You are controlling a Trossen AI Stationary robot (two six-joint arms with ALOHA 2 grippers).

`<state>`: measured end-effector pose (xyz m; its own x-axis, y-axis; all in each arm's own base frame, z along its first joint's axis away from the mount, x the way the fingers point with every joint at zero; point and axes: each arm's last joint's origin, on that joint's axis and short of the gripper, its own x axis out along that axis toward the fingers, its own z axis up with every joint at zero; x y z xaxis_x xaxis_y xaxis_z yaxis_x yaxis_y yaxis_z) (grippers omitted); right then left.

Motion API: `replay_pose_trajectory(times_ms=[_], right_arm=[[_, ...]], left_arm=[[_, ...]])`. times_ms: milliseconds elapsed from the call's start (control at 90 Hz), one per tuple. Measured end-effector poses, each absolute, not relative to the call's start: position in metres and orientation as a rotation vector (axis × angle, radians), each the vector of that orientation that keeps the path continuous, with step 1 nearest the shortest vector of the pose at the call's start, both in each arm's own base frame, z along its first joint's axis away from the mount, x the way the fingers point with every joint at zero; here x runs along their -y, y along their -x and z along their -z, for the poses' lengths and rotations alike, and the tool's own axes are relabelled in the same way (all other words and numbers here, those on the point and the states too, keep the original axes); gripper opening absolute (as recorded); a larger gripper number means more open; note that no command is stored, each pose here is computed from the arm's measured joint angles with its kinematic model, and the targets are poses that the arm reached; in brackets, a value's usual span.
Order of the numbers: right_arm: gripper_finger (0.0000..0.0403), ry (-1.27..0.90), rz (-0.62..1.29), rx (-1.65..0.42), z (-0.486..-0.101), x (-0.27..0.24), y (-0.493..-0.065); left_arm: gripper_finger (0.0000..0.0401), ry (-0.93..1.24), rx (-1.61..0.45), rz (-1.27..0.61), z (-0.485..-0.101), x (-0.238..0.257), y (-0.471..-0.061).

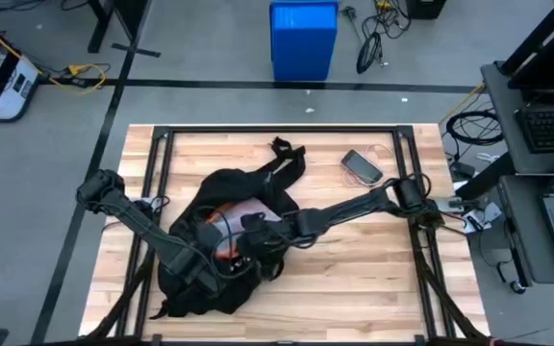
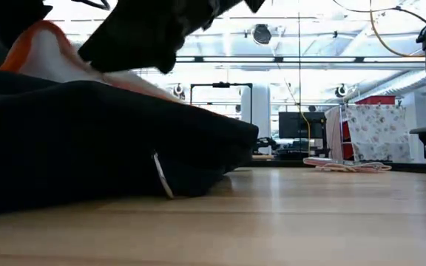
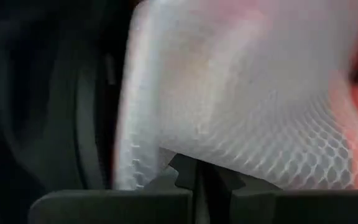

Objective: Unpack backpack
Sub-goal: Put the orange zip bag into the black backpack

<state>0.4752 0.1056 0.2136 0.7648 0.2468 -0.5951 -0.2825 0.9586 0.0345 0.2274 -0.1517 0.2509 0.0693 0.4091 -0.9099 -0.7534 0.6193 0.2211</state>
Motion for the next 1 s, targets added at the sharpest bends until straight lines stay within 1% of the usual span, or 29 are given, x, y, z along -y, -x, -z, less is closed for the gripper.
replay_pose_trajectory(times_ms=[133, 289, 422, 489, 544, 689, 867, 1000], right_arm=[[0.0153, 0.099, -0.342, -0.654, -0.206, -0.113, -0.475], [0.0153, 0.142, -0.362, -0.633, -0.200, -0.116, -0.478], [0.0153, 0.204, -0.377, -0.514, -0.212, -0.118, -0.482], [0.0153, 0.188, -0.373, -0.485, -0.220, -0.120, -0.484], [0.0153, 0.162, -0.366, -0.486, -0.218, -0.119, -0.487], [0.0153, 0.167, -0.359, -0.564, -0.191, -0.113, -0.491], [0.0153, 0.185, -0.372, -0.590, -0.170, -0.115, -0.495], [0.0153, 0.147, -0.314, -0.653, -0.153, -0.109, -0.498]], left_arm=[[0.0000, 0.352, -1.205, -0.932, -0.258, 0.147, -0.221], [0.0000, 0.340, -1.176, -0.957, -0.265, 0.141, -0.216], [0.0000, 0.352, -1.159, -0.966, -0.269, 0.136, -0.215], [0.0000, 0.343, -1.157, -0.962, -0.270, 0.135, -0.216], [0.0000, 0.332, -1.164, -0.954, -0.270, 0.134, -0.216], [0.0000, 0.318, -1.169, -0.949, -0.270, 0.132, -0.217], [0.0000, 0.321, -1.166, -0.956, -0.270, 0.130, -0.219], [0.0000, 0.320, -1.163, -0.953, -0.270, 0.130, -0.219]])
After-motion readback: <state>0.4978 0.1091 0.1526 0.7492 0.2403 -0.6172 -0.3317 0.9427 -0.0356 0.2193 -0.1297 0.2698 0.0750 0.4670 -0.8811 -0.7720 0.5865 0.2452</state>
